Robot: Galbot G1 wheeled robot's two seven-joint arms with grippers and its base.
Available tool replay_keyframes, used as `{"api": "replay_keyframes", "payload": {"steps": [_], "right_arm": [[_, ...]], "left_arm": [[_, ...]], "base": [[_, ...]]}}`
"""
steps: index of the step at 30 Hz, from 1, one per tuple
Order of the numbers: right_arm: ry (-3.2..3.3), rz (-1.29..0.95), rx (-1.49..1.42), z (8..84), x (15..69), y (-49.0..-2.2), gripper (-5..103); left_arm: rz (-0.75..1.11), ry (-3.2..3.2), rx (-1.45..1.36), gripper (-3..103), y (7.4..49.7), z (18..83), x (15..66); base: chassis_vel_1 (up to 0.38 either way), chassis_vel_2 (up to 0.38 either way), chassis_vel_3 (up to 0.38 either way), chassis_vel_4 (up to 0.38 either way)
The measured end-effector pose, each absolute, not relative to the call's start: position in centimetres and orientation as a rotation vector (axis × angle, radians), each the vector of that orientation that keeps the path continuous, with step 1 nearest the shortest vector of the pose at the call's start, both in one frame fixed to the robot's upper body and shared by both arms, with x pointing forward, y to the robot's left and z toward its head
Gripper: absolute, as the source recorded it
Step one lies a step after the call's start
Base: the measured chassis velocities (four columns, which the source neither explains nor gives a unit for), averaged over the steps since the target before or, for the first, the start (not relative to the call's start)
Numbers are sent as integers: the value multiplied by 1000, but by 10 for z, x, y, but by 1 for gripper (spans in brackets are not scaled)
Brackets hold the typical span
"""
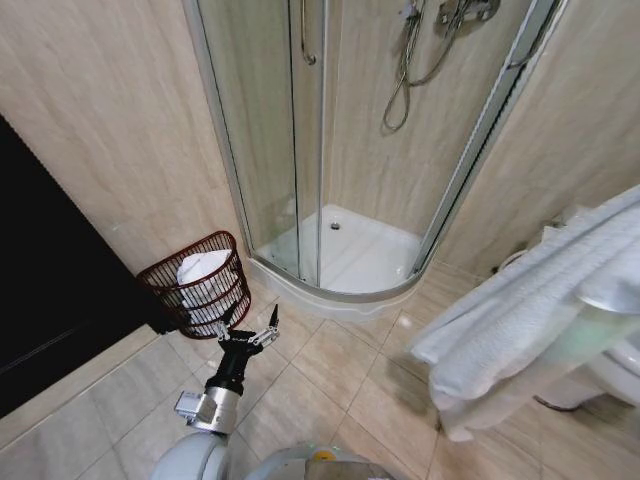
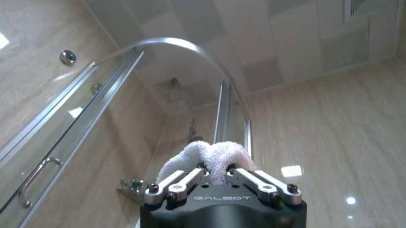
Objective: Discard the used towel into the hamper.
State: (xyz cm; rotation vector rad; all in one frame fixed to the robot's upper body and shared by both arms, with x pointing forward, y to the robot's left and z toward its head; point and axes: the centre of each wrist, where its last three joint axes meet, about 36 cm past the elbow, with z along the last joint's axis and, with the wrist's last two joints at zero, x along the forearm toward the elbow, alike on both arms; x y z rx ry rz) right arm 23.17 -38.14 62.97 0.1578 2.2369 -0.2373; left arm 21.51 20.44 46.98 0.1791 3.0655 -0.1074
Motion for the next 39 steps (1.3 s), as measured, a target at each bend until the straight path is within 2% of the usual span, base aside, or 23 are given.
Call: {"api": "replay_keyframes", "payload": {"steps": [39], "right_arm": [[2218, -230, 185, 635, 225, -388, 8]], "left_arm": [[-107, 3065, 179, 100, 204, 470, 215]], "base": [[0, 0, 0, 0]]}}
